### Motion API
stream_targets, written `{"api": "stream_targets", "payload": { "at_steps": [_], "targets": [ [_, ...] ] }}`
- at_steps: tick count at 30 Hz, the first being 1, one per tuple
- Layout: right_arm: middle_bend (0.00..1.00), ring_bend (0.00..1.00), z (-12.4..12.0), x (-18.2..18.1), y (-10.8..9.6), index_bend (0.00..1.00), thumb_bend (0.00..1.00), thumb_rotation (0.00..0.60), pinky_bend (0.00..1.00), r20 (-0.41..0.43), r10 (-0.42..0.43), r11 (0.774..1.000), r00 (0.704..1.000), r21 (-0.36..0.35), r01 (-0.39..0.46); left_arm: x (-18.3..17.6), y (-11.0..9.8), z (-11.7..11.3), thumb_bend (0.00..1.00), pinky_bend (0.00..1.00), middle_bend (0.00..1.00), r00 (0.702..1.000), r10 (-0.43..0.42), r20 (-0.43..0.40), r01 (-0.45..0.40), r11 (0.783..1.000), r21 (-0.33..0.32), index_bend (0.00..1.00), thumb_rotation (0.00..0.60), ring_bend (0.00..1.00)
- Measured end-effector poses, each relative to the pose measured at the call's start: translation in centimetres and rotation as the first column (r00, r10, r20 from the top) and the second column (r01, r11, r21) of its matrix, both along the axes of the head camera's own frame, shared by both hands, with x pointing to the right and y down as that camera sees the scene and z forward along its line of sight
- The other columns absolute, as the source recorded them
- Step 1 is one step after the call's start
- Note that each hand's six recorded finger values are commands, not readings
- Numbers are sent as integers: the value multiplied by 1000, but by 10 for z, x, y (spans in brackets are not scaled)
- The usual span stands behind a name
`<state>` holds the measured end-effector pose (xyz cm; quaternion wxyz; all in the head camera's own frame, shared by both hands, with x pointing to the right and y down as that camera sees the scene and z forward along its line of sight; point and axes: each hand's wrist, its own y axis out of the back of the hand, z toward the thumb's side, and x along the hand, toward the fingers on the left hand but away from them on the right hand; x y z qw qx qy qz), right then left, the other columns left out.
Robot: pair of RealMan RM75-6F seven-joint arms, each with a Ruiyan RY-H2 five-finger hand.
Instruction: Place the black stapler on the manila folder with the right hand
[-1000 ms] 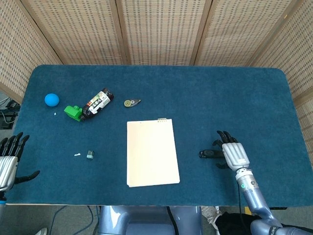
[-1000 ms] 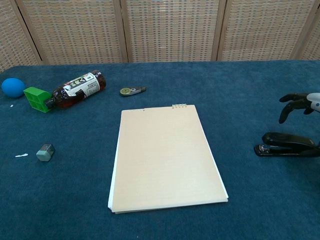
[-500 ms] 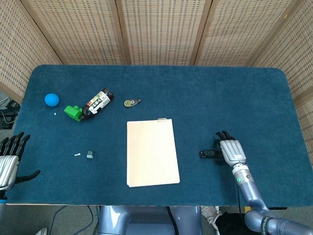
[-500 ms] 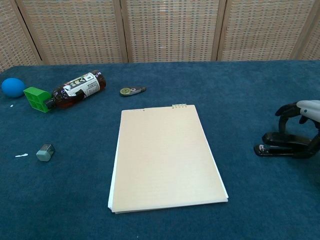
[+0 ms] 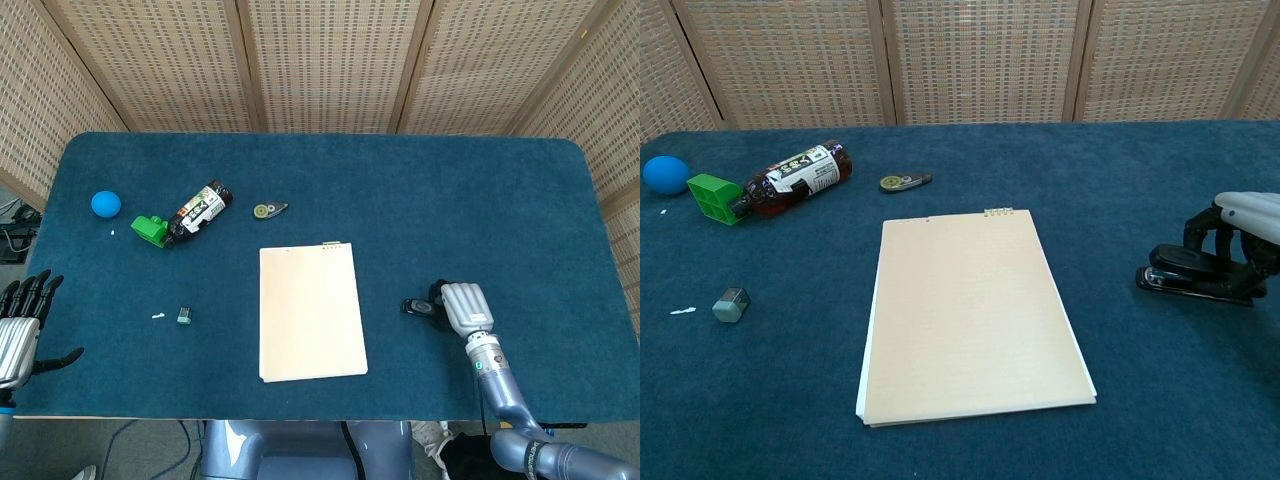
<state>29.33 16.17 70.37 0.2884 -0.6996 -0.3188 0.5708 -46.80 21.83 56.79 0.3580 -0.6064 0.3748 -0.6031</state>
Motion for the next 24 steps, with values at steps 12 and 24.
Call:
{"api": "stream_targets", "payload": {
  "at_steps": [12, 24],
  "targets": [
    [537, 553, -39, -82, 2, 717, 548, 600, 697, 59, -169, 985, 984, 55, 166, -2, 0, -1, 135, 0, 0, 1000, -7, -3, 7, 1000, 2, 0, 600, 0],
    [538, 553, -46, -178, 14, 718, 547, 600, 697, 102, -261, 965, 960, 33, 258, -4, 0, -1, 134, 0, 0, 1000, -21, -14, 21, 1000, -8, 0, 600, 0]
  ]
}}
